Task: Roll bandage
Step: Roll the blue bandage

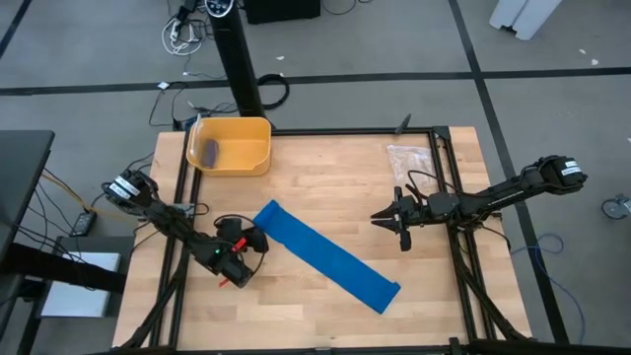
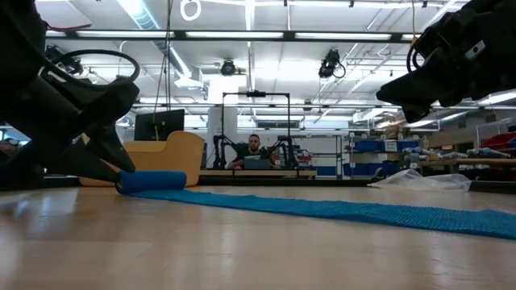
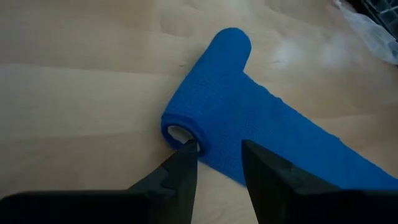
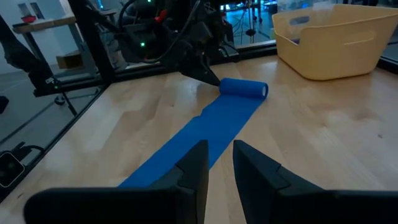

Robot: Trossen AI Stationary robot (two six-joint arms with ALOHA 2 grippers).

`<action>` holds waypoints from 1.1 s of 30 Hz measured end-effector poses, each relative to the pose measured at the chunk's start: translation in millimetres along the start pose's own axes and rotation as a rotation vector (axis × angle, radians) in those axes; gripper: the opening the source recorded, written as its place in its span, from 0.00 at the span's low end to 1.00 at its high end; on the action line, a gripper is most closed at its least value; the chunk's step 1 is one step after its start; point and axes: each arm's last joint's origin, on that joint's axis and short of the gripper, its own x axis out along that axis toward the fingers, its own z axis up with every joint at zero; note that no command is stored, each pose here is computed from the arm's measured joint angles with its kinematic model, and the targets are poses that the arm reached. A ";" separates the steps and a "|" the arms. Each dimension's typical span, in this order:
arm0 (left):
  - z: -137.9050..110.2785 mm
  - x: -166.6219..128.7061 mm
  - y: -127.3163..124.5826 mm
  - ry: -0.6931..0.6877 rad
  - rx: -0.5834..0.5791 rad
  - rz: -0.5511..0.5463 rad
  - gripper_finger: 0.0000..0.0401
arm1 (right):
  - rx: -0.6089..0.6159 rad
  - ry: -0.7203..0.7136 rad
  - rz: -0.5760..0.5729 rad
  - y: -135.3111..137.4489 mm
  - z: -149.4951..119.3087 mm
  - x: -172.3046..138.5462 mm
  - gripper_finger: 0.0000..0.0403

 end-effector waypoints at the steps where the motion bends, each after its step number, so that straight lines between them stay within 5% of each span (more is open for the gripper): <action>1: 0.1 1.2 -0.5 0.000 0.003 -0.004 0.33 | 0.000 0.000 0.000 -0.1 0.0 0.0 0.19; 33: 13.3 31.5 14.0 -0.117 -0.032 -0.039 0.33 | -0.004 -0.001 0.000 -0.1 0.1 -0.1 0.19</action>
